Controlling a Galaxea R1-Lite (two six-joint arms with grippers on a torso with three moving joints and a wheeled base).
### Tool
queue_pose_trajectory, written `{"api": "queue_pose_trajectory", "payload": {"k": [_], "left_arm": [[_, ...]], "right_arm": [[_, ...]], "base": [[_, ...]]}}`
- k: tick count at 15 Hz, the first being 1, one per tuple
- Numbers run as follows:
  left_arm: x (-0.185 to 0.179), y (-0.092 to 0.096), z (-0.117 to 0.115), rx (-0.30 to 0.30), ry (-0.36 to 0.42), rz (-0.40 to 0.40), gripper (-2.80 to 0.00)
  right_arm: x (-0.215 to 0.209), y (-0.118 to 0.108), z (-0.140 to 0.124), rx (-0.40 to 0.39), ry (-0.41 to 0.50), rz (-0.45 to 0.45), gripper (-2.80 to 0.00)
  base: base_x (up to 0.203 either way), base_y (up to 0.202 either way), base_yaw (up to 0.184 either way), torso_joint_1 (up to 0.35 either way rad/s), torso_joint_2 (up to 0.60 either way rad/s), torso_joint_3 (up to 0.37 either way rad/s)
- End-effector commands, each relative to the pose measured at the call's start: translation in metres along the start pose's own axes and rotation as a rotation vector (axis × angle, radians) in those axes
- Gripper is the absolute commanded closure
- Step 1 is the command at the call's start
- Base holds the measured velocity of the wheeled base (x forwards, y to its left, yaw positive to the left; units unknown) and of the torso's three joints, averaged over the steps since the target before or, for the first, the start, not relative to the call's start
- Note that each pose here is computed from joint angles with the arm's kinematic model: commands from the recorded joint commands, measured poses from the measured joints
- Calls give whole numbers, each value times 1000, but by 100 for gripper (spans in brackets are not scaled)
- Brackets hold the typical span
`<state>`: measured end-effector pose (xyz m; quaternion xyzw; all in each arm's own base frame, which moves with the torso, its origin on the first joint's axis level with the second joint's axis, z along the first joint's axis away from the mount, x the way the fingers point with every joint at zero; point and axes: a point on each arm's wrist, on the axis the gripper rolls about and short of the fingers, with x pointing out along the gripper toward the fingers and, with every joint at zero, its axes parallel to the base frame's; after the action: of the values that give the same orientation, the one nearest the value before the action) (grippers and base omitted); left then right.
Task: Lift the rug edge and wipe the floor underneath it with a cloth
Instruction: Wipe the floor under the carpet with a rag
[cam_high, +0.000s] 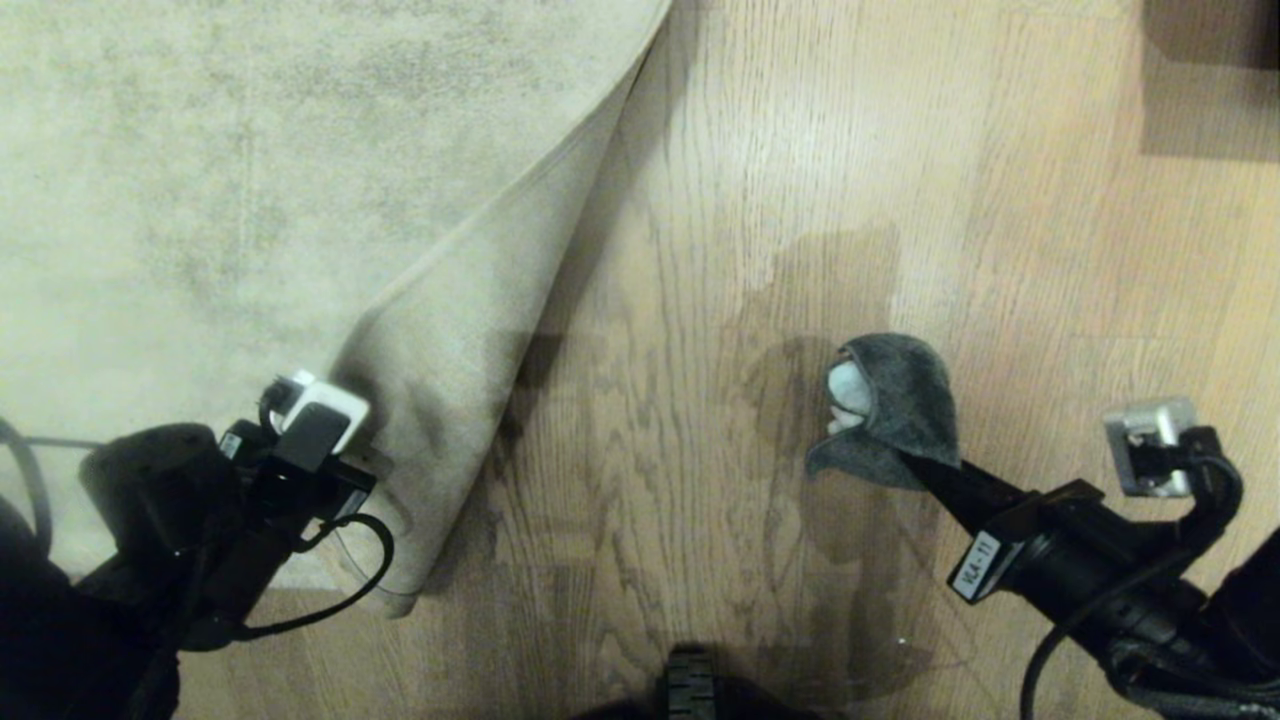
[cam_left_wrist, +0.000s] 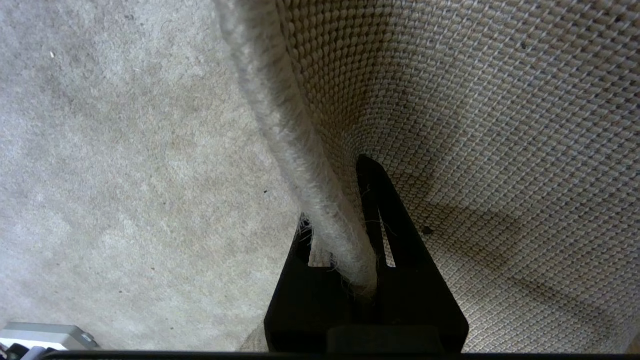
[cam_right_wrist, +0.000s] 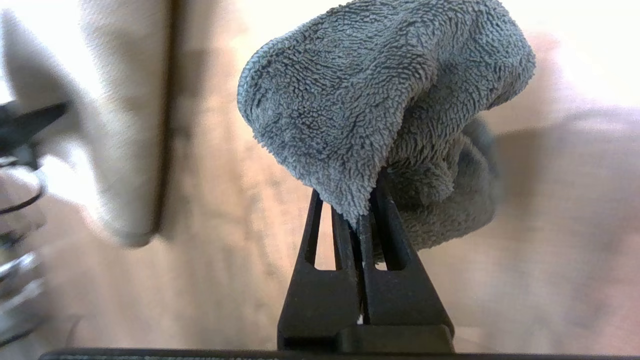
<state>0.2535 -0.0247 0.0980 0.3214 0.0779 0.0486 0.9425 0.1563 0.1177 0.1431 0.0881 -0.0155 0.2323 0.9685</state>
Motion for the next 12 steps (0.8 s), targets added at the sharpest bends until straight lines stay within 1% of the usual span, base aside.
{"api": "queue_pose_trajectory", "payload": {"k": [1, 5, 6, 7, 9, 10, 12], "left_arm": [[0, 0, -1, 4, 1, 1, 0], [1, -1, -1, 4, 2, 0, 0], [2, -2, -2, 5, 3, -3, 0], [2, -2, -2, 5, 4, -3, 0], [3, -3, -2, 6, 5, -6, 0], [5, -3, -2, 6, 6, -5, 0], [8, -4, -3, 4, 10, -2, 0]], "right_arm": [[-13, -14, 15, 10, -98, -61, 0], [-29, -46, 26, -13, -159, -219, 0], [-38, -52, 27, -21, -168, -238, 0], [-46, -53, 31, -23, -191, -239, 0], [-52, -61, 35, -32, -216, -293, 0], [-54, -66, 36, -42, -226, -326, 0], [-60, -79, 41, -69, -252, -426, 0]], "base": [[0, 0, 0, 0, 0, 0], [0, 0, 0, 0, 0, 0], [0, 0, 0, 0, 0, 0], [0, 0, 0, 0, 0, 0], [0, 0, 0, 0, 0, 0], [0, 0, 0, 0, 0, 0], [0, 0, 0, 0, 0, 0]]}}
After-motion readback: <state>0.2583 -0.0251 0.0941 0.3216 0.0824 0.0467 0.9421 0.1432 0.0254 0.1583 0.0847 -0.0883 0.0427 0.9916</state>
